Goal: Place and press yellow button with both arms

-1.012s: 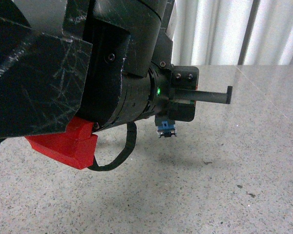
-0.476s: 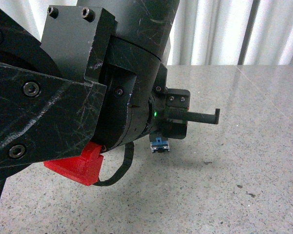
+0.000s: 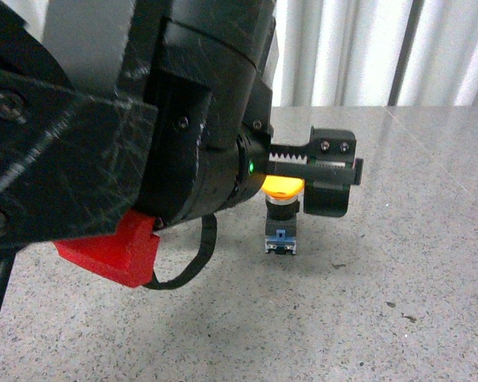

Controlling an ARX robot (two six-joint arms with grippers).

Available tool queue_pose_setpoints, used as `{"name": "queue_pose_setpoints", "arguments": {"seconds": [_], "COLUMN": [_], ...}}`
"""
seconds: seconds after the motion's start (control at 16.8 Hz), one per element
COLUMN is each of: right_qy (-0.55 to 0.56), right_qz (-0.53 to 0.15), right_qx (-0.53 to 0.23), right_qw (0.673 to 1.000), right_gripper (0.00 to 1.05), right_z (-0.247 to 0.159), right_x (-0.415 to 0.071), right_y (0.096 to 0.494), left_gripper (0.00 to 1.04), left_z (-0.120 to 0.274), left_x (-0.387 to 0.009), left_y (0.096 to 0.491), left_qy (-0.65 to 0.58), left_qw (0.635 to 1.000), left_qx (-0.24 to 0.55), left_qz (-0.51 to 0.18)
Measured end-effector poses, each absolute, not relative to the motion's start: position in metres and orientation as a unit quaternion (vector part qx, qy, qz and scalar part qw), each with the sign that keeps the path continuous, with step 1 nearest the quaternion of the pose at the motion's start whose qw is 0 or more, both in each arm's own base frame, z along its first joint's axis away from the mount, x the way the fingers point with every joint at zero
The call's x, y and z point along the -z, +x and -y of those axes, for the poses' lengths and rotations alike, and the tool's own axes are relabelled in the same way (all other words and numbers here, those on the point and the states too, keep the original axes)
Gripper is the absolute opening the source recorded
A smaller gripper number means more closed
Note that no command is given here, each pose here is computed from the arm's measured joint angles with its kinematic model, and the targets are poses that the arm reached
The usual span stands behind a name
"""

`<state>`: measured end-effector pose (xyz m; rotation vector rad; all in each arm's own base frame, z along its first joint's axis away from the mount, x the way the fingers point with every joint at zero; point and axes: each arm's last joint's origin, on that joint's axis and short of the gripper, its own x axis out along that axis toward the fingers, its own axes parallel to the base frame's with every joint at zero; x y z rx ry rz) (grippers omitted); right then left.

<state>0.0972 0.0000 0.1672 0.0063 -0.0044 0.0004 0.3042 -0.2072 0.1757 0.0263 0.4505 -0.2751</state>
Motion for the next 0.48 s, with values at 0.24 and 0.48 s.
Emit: {"name": "queue_pose_setpoints", "arguments": {"seconds": [0.24, 0.48], "right_qy": [0.003, 0.003], "right_qz": [0.002, 0.002], "right_qx": [0.0, 0.0], "right_qw": [1.0, 1.0], "right_gripper": [0.98, 0.98], "right_z": [0.0, 0.0], "right_x": [-0.167, -0.167], "right_y": [0.097, 0.097], "left_gripper": [0.98, 0.98], "left_z": [0.201, 0.141], "left_x": [-0.187, -0.262], "left_y": [0.303, 0.28], "left_qy": [0.01, -0.001], "left_qw": [0.969, 0.993], "left_qx": [0.135, 0.093], "left_qz": [-0.207, -0.078]}}
